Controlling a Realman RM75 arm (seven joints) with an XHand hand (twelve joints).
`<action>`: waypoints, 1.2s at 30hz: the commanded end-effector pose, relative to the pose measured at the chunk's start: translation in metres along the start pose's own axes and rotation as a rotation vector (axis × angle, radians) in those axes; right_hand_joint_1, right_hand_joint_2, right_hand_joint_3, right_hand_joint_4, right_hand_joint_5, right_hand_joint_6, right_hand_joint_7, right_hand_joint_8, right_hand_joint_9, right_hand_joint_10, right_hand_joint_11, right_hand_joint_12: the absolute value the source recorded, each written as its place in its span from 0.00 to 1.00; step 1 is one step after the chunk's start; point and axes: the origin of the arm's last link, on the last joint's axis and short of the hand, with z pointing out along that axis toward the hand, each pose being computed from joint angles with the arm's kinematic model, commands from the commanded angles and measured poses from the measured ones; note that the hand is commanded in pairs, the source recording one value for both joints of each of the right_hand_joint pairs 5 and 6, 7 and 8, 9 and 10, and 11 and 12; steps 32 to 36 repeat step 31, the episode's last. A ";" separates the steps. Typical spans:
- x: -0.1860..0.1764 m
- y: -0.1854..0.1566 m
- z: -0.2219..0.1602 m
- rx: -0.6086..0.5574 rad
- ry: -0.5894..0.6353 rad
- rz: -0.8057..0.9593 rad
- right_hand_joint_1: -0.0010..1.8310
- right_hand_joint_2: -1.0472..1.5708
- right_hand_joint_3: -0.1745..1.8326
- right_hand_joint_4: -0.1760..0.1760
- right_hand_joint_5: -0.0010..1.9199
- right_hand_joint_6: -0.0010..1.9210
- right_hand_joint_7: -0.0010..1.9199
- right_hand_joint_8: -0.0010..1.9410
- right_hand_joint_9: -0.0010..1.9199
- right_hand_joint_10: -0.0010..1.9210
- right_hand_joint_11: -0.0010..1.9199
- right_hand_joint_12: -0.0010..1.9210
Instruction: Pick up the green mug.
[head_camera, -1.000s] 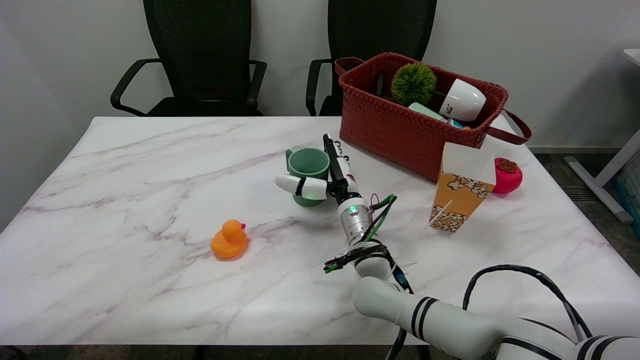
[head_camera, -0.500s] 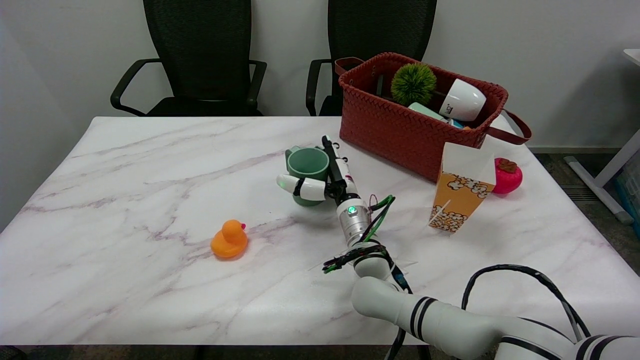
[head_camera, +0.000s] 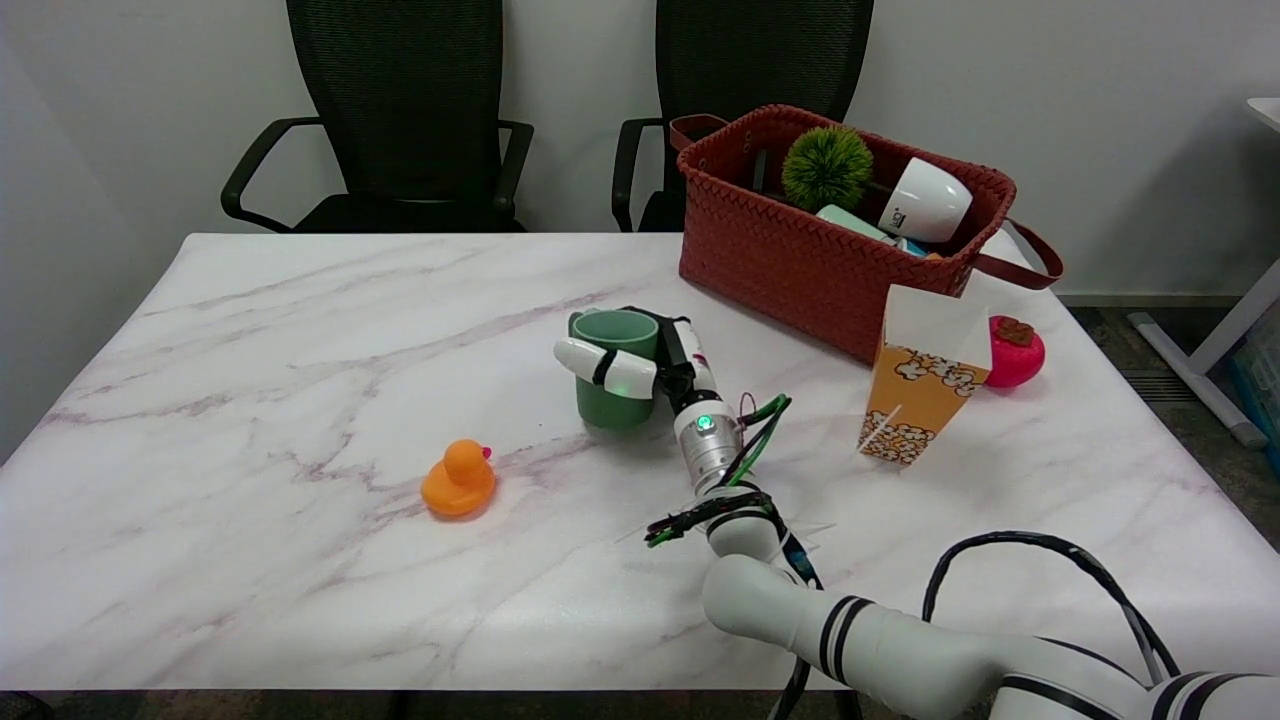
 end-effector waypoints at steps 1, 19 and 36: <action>-0.002 -0.003 -0.001 0.008 0.007 0.025 0.63 0.67 0.36 0.50 0.75 0.75 0.77 0.76 0.70 0.70 0.50 0.50; -0.002 -0.083 0.001 0.282 0.050 -0.078 0.63 0.70 0.32 0.50 0.72 0.72 0.79 0.78 0.74 0.74 0.58 0.58; 0.011 -0.139 -0.001 0.423 0.131 -0.233 0.63 0.69 0.33 0.50 0.68 0.68 0.79 0.78 0.74 0.74 0.59 0.59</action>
